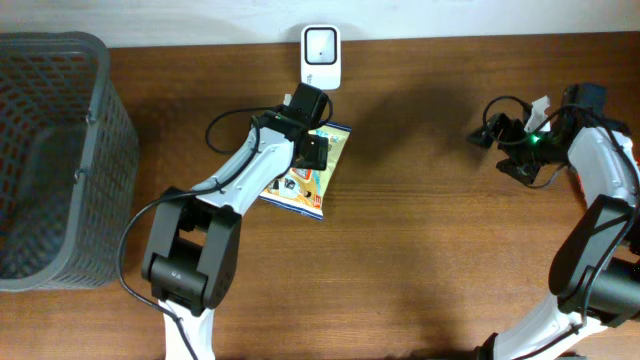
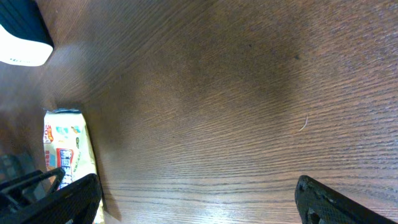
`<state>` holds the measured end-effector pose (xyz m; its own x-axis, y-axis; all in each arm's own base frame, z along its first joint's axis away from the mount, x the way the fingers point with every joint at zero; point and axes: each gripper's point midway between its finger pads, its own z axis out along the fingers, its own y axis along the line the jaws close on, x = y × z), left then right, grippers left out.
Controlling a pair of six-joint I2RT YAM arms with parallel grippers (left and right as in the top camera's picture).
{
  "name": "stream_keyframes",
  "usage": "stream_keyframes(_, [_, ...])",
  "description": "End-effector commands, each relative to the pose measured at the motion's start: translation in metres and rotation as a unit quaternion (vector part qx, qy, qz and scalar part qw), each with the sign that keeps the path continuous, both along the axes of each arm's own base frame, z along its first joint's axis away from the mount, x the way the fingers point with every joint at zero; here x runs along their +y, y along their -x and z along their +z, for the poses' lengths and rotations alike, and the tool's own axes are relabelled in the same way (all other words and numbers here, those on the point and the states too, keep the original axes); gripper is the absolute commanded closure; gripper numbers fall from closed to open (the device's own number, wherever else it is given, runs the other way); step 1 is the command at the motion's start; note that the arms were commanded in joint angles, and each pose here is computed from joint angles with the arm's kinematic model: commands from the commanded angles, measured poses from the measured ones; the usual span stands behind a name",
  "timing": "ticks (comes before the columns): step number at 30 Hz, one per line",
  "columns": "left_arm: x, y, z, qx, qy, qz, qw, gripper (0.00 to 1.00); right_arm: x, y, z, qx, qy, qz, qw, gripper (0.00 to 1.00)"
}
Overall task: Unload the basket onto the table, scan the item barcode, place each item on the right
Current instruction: 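Grasp the cream wet-wipes bag with the left gripper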
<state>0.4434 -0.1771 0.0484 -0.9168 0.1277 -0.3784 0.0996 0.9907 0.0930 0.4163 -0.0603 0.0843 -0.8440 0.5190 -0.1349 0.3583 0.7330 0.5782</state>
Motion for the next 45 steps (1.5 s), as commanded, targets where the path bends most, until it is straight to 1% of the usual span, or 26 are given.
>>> stream_keyframes(1, [0.003, 0.001, -0.024, 0.028, 0.003, -0.005, 1.000, 0.04, 0.000, 0.000, -0.001, 0.002, -0.002, -0.002, 1.000, 0.01])
stream_keyframes(3, [-0.012, 0.009, -0.028, 0.062, 0.072, -0.019, 0.995, 0.09, 0.000, 0.000, -0.001, 0.002, -0.002, -0.002, 1.000, 0.01])
stream_keyframes(4, [-0.017, 0.012, -0.028, 0.076, 0.103, -0.024, 0.991, 0.10, 0.000, 0.000, -0.001, 0.002, -0.002, -0.002, 1.000, 0.01])
stream_keyframes(5, [-0.018, 0.013, -0.028, 0.082, 0.111, -0.024, 0.990, 0.12, 0.000, 0.000, -0.001, 0.002, -0.002, -0.003, 1.000, 0.01])
stream_keyframes(6, [-0.019, 0.015, -0.029, 0.086, 0.113, -0.025, 0.990, 0.15, 0.000, 0.000, -0.001, 0.002, -0.002, -0.003, 1.000, 0.01])
stream_keyframes(9, [-0.017, 0.019, -0.030, 0.096, 0.109, -0.024, 0.989, 0.41, 0.000, 0.000, -0.001, 0.002, -0.002, -0.002, 1.000, 0.01])
stream_keyframes(10, [-0.016, 0.021, -0.031, 0.099, 0.108, -0.024, 0.989, 0.55, 0.000, 0.000, -0.001, 0.002, -0.002, -0.002, 1.000, 0.01])
stream_keyframes(11, [-0.016, 0.022, -0.031, 0.101, 0.107, -0.023, 0.989, 0.63, 0.000, 0.000, -0.001, 0.002, -0.002, -0.002, 1.000, 0.01])
stream_keyframes(13, [-0.011, 0.022, -0.032, 0.099, 0.094, -0.019, 0.990, 0.91, 0.000, 0.000, -0.001, 0.002, -0.002, -0.002, 1.000, 0.01])
stream_keyframes(14, [-0.004, 0.019, -0.029, 0.092, 0.075, -0.012, 0.993, 1.00, 0.000, 0.000, -0.001, 0.002, -0.002, -0.002, 1.000, 0.01])
stream_keyframes(17, [0.021, 0.009, -0.002, 0.074, 0.004, 0.011, 0.997, 1.00, 0.000, 0.000, -0.001, 0.002, -0.002, -0.002, 1.000, 0.01])
stream_keyframes(18, [0.040, -0.001, 0.025, 0.049, -0.051, 0.028, 0.997, 1.00, 0.000, 0.000, -0.001, 0.002, -0.002, -0.002, 1.000, 0.01])
stream_keyframes(19, [0.052, -0.008, 0.049, 0.026, -0.089, 0.040, 0.995, 1.00, 0.000, 0.000, -0.001, 0.002, -0.002, -0.002, 1.000, 0.01])
stream_keyframes(21, [0.066, -0.014, 0.075, 0.003, -0.131, 0.053, 0.990, 1.00, 0.000, 0.000, -0.001, 0.002, -0.002, -0.002, 1.000, 0.01])
stream_keyframes(22, [0.080, -0.019, 0.100, -0.021, -0.174, 0.068, 0.982, 1.00, 0.000, 0.000, -0.001, 0.002, -0.002, -0.003, 1.000, 0.01])
stream_keyframes(23, [0.086, -0.020, 0.108, -0.032, -0.196, 0.074, 0.977, 1.00, 0.000, 0.000, -0.001, 0.002, -0.002, -0.002, 1.000, 0.01])
stream_keyframes(25, [0.102, -0.019, 0.116, -0.062, -0.237, 0.131, 0.961, 1.00, 0.000, 0.000, -0.001, 0.002, -0.002, -0.002, 1.000, 0.01])
stream_keyframes(26, [0.106, -0.017, 0.116, -0.068, -0.246, 0.143, 0.956, 1.00, 0.000, 0.000, -0.001, 0.002, -0.002, -0.002, 1.000, 0.01])
stream_keyframes(28, [0.122, -0.010, 0.112, -0.072, -0.319, 0.144, 0.934, 1.00, 0.000, 0.000, -0.001, 0.002, -0.002, -0.002, 1.000, 0.01])
stream_keyframes(31, [0.137, -0.001, 0.099, -0.084, -0.374, 0.160, 0.910, 1.00, 0.000, 0.000, -0.001, 0.002, -0.002, -0.002, 1.000, 0.01])
stream_keyframes(34, [0.128, 0.004, 0.081, -0.102, -0.395, 0.146, 0.901, 1.00, 0.000, 0.000, -0.001, 0.002, -0.002, -0.002, 1.000, 0.01])
stream_keyframes(38, [0.090, 0.019, 0.060, -0.114, -0.388, 0.108, 0.908, 1.00, 0.000, 0.000, -0.001, 0.002, -0.002, -0.002, 1.000, 0.01])
stream_keyframes(39, [0.078, 0.026, 0.053, -0.119, -0.379, 0.103, 0.912, 1.00, 0.000, 0.000, -0.001, 0.002, -0.002, -0.002, 1.000, 0.01])
stream_keyframes(41, [0.042, 0.043, 0.028, -0.113, -0.344, 0.066, 0.930, 0.99, 0.000, 0.000, -0.001, 0.002, -0.002, -0.002, 1.000, 0.01])
stream_keyframes(43, [0.006, 0.061, 0.004, -0.086, -0.290, 0.029, 0.953, 0.96, 0.000, 0.000, -0.001, 0.002, -0.002, -0.002, 1.000, 0.01])
stream_keyframes(45, [-0.022, 0.075, -0.005, -0.074, -0.260, -0.001, 0.963, 0.91, 0.000, 0.000, -0.001, 0.002, -0.002, -0.002, 1.000, 0.01])
